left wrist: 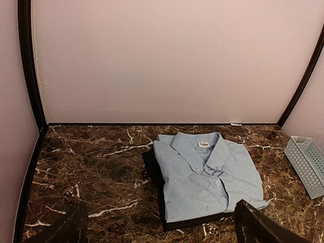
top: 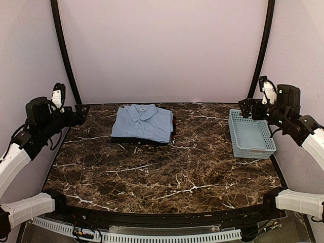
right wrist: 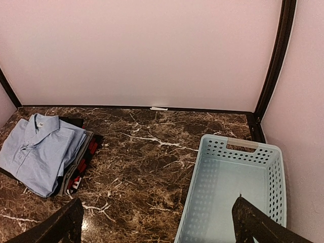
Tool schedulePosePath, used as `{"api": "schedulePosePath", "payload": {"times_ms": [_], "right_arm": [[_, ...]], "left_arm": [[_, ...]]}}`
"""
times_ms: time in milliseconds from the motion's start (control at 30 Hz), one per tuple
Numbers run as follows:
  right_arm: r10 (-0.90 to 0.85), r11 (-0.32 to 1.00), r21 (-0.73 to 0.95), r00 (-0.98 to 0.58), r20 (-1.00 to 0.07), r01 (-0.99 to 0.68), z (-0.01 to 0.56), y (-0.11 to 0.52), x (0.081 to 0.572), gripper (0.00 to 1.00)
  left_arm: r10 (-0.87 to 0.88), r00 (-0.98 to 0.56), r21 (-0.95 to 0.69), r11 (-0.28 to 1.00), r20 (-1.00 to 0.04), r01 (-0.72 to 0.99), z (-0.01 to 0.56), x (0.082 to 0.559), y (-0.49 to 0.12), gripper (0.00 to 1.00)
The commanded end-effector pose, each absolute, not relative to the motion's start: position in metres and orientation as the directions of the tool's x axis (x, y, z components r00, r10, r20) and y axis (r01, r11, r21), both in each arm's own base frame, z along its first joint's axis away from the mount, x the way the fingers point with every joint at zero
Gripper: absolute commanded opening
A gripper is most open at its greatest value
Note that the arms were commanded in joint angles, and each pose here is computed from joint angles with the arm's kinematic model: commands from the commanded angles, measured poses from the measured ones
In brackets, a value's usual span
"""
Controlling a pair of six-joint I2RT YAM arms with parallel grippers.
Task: Fold and stack the long sleeve shirts
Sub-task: Reset both arms
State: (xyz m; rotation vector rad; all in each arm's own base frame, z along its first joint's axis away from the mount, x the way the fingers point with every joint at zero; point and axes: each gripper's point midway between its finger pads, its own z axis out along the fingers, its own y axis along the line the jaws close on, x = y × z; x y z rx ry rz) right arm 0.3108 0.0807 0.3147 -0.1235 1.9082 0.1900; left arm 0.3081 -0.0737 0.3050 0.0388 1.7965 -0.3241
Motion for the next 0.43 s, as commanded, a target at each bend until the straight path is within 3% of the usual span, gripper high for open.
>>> {"api": "schedulePosePath", "payload": {"times_ms": [0,400], "right_arm": [[0.013,0.983,0.067,-0.297,-0.955,-0.172,0.3221,0.0796,0.3151,0.99],[0.012,0.982,0.069,-0.305,-0.952,-0.176,0.3183,0.0813,0.3166,0.99]], "left_arm": [[-0.158,-0.226,-0.208,0.954,-0.961,0.218,0.3137,0.3060,-0.0761,0.99],[-0.156,-0.237,-0.207,0.956,-0.959,0.207,0.3095,0.3061,-0.0745,0.99]]}}
